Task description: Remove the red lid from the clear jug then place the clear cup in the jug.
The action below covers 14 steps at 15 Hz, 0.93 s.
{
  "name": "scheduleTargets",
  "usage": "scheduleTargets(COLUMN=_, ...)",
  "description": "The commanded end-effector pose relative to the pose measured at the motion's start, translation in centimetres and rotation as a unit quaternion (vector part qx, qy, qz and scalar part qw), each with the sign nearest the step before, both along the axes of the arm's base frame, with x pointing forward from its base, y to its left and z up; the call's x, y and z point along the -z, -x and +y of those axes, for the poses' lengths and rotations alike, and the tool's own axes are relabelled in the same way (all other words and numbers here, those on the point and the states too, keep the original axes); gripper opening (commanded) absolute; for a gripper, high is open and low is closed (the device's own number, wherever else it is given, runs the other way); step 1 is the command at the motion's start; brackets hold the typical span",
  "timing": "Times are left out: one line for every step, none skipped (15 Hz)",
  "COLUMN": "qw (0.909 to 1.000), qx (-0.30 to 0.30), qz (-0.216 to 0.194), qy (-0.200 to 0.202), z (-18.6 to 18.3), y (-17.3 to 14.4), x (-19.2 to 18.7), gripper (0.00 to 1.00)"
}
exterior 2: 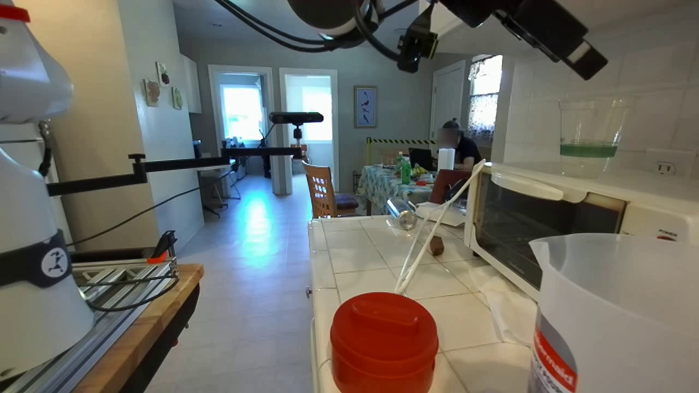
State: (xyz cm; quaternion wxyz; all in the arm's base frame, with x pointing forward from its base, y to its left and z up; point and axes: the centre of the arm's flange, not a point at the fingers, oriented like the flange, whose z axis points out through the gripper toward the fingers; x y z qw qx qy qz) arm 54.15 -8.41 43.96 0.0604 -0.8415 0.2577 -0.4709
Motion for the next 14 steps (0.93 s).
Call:
scheduleTargets(qw=0.9994, qx=0.002, qz=-0.024, qy=-0.024, z=-2.7, y=-1.1, x=2.4, gripper=1.0)
scheduleTargets(qw=0.9993, qx=0.001, qz=-0.027, qy=-0.025, z=-2.5, y=-1.4, x=2.8, gripper=1.0)
scheduleTargets(qw=0.9992, qx=0.001, qz=-0.029, qy=-0.028, z=-2.3, y=-1.6, x=3.3, gripper=1.0)
scheduleTargets(qw=0.9991, qx=0.001, qz=-0.03, qy=-0.03, z=-2.2, y=-1.8, x=3.5, gripper=1.0)
scheduleTargets(qw=0.999, qx=0.001, qz=-0.033, qy=-0.031, z=-2.4, y=-2.0, x=4.0, gripper=1.0)
scheduleTargets(qw=0.999, qx=0.002, qz=-0.033, qy=-0.031, z=-2.7, y=-2.2, x=4.2, gripper=1.0)
scheduleTargets(qw=0.9989, qx=0.005, qz=-0.035, qy=-0.031, z=-3.2, y=-2.4, x=4.4, gripper=1.0)
scheduleTargets(qw=0.9989, qx=0.008, qz=-0.034, qy=-0.031, z=-3.7, y=-2.6, x=4.5, gripper=1.0)
scheduleTargets(qw=0.9988, qx=0.011, qz=-0.036, qy=-0.031, z=-4.3, y=-2.9, x=4.5, gripper=1.0)
scheduleTargets(qw=0.9987, qx=0.014, qz=-0.038, qy=-0.029, z=-4.8, y=-3.0, x=4.5, gripper=1.0)
scheduleTargets(qw=0.9986, qx=0.015, qz=-0.041, qy=-0.029, z=-5.3, y=-3.1, x=4.5, gripper=1.0)
scheduleTargets(qw=0.9986, qx=0.015, qz=-0.042, qy=-0.027, z=-5.6, y=-3.4, x=4.2, gripper=1.0)
scheduleTargets(qw=0.9985, qx=0.016, qz=-0.044, qy=-0.026, z=-5.9, y=-3.6, x=4.1, gripper=1.0)
scheduleTargets(qw=0.9983, qx=0.017, qz=-0.048, qy=-0.026, z=-6.0, y=-3.8, x=3.9, gripper=1.0)
